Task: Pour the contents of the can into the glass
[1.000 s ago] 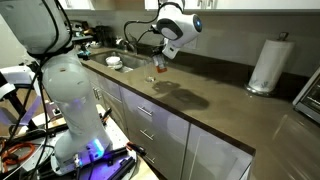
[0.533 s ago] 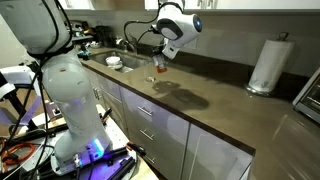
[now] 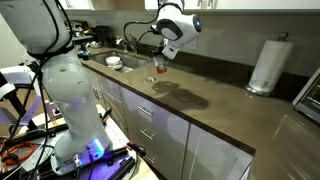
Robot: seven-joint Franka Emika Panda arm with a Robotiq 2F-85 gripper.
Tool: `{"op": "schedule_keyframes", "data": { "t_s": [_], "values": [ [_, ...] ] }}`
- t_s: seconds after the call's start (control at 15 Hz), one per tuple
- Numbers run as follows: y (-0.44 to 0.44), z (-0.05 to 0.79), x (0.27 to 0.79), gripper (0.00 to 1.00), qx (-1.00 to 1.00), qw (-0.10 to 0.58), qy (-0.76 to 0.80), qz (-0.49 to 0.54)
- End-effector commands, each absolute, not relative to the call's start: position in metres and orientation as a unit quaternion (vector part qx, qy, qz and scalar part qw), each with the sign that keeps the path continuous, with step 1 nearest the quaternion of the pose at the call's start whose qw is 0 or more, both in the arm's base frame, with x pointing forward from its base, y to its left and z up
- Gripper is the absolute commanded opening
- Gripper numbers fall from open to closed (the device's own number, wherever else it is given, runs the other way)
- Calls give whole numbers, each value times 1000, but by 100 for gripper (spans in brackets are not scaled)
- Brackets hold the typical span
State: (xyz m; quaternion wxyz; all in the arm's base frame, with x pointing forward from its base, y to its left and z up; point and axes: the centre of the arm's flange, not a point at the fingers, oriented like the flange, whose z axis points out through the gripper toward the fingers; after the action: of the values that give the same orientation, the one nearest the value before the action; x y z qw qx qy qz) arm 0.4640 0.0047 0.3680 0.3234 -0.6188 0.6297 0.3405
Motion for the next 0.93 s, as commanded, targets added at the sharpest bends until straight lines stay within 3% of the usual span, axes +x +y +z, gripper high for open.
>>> {"op": "schedule_keyframes", "data": {
  "t_s": [0.0,0.87],
  "values": [
    [8,376,461,26,-616,309,643,335],
    [32,429,450,26,-633,247,669,300]
  ]
}}
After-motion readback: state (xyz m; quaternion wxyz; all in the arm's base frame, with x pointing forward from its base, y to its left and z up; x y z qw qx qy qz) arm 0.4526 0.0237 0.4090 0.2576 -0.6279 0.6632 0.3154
